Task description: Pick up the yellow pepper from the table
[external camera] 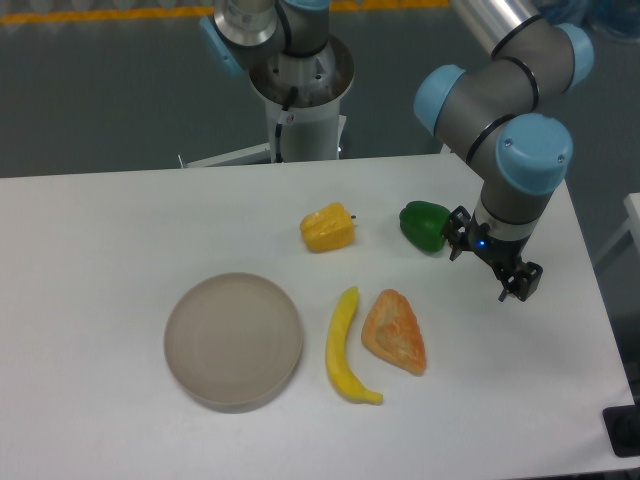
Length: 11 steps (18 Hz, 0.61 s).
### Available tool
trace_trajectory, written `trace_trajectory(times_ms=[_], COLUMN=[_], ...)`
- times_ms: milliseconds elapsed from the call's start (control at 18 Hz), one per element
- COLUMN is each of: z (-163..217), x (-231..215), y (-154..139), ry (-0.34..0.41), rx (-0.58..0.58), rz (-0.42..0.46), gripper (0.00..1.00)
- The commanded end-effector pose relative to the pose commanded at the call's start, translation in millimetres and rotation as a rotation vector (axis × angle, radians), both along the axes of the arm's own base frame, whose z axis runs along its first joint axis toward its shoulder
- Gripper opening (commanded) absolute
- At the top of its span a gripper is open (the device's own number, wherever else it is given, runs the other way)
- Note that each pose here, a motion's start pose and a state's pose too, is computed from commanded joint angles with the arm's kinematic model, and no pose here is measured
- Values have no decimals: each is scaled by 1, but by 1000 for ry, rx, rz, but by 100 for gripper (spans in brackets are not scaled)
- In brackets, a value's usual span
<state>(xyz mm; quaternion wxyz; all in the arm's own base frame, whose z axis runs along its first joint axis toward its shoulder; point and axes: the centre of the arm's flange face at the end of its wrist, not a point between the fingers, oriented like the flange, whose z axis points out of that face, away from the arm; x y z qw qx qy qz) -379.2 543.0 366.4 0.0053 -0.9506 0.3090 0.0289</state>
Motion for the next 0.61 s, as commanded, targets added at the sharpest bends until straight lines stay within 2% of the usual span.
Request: trace_trajectory(times_ms=[611], z=[-3], x=[7], y=[-3], ry=[-21], rx=[0], rz=[10], gripper=[100])
